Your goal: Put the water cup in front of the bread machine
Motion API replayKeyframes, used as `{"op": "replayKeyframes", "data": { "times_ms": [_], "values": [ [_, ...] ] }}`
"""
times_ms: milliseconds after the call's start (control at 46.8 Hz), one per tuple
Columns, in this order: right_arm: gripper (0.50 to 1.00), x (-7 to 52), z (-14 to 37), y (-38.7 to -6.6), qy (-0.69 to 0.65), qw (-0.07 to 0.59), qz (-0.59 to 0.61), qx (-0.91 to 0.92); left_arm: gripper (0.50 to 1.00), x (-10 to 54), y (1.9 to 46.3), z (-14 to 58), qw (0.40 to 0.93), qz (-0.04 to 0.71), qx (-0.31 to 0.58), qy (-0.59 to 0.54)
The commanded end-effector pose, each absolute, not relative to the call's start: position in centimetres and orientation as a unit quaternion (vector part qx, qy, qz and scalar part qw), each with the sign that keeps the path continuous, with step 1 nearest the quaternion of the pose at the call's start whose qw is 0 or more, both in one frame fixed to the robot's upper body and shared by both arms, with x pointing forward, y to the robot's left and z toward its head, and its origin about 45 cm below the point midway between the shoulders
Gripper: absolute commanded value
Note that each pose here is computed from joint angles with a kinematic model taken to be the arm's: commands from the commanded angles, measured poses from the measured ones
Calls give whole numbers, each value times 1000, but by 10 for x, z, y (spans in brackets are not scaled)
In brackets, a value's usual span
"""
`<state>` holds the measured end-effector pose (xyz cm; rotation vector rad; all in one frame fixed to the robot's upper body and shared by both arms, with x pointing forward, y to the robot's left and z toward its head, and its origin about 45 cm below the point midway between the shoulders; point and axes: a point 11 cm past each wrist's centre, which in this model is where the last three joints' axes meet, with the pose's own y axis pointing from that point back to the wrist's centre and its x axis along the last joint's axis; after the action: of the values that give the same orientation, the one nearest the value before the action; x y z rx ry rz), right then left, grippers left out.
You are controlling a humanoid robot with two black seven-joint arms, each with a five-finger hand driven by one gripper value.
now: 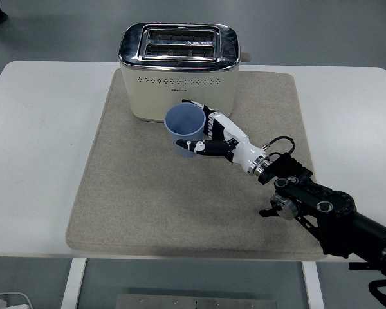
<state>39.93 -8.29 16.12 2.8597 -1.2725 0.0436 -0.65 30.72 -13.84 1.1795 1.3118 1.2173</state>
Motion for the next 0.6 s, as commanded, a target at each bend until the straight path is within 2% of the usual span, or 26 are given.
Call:
{"op": "replayKeyframes", "data": {
  "times_ms": [0, 577],
  "values": [
    [919, 399, 161, -82, -404, 6, 15, 915, 1000, -7, 307, -138, 479, 498, 484, 537],
    [921, 396, 155, -84, -393, 13, 5, 919, 1000, -7, 307, -138, 480, 498, 483, 537]
  ]
}}
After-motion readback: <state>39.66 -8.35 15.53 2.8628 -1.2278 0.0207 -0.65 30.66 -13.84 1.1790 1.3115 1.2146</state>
